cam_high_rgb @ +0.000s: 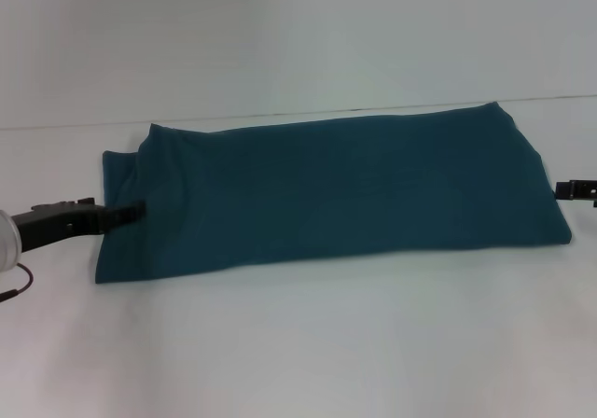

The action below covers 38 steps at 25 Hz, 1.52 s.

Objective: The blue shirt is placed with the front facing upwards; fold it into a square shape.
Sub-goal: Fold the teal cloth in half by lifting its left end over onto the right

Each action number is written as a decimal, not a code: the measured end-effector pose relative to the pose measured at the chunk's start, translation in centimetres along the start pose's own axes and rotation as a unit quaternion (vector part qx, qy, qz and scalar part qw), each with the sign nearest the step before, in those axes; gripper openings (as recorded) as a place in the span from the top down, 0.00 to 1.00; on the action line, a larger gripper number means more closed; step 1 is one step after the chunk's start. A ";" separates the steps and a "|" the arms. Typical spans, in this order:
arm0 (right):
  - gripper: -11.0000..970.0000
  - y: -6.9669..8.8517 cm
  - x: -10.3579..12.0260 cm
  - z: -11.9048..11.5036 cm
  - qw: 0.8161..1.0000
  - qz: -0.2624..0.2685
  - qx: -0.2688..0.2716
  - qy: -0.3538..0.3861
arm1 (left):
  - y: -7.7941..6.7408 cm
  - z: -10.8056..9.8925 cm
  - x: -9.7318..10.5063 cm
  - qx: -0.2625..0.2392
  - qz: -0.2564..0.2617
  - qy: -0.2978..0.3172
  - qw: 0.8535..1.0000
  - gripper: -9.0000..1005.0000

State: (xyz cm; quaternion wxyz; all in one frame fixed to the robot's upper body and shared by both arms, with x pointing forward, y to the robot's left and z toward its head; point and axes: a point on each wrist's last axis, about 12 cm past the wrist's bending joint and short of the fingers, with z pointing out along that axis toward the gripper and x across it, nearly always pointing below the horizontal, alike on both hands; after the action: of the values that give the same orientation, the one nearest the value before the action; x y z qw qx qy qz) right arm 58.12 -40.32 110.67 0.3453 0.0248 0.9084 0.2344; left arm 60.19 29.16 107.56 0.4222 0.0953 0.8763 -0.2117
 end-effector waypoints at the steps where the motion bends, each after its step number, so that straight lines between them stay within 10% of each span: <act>1: 0.12 0.0 0.1 0.1 1.000 0.001 -0.001 0.002 | 0.0 0.0 0.0 0.000 0.001 0.001 1.000 0.10; 38: 0.19 -0.6 -0.5 -0.8 1.000 -0.013 0.009 -0.006 | 0.3 -4.5 0.4 0.061 -0.125 0.095 0.986 0.10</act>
State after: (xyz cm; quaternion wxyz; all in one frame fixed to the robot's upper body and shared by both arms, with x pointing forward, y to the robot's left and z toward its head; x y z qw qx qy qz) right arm 58.04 -41.31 111.22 0.3532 0.0173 0.9087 0.2217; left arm 56.94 31.43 109.68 0.3011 0.0299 0.9028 -0.3057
